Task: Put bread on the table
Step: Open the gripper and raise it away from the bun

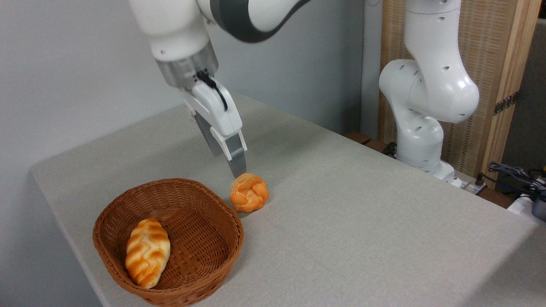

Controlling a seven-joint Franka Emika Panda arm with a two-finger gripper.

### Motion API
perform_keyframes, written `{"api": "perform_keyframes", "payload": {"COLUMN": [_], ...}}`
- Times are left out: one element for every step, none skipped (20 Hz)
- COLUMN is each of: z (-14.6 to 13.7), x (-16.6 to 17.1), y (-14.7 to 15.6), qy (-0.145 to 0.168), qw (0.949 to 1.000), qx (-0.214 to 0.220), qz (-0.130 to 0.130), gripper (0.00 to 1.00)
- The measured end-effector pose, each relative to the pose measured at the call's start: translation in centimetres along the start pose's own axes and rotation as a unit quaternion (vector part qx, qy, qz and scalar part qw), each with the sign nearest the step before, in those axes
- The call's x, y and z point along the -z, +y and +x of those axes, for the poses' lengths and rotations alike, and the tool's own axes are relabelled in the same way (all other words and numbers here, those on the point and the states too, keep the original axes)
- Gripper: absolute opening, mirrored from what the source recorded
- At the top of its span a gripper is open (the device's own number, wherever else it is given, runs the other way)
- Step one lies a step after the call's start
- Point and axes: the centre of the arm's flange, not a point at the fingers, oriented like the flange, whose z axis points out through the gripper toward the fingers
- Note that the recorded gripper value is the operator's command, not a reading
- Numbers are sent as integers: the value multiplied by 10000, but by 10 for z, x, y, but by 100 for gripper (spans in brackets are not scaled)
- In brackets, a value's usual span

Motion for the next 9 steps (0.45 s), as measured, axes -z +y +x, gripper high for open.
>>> {"api": "perform_keyframes", "payload": {"z": [-4, -8, -10, -11, -11, -12, -13, -13, -14], "x": [12, 23, 33, 40, 43, 45, 46, 46, 45], "y": [-5, -9, -13, -15, -17, -18, -20, -21, -22], "qy": [95, 198, 302, 391, 427, 469, 488, 492, 492], "qw": [9999, 9996, 9990, 9984, 9980, 9976, 9974, 9973, 9973], "qx": [54, 103, 136, 156, 163, 178, 195, 207, 214], "qz": [89, 190, 296, 390, 428, 471, 491, 496, 495], "gripper": [100, 100, 100, 100, 100, 100, 100, 100, 100]}}
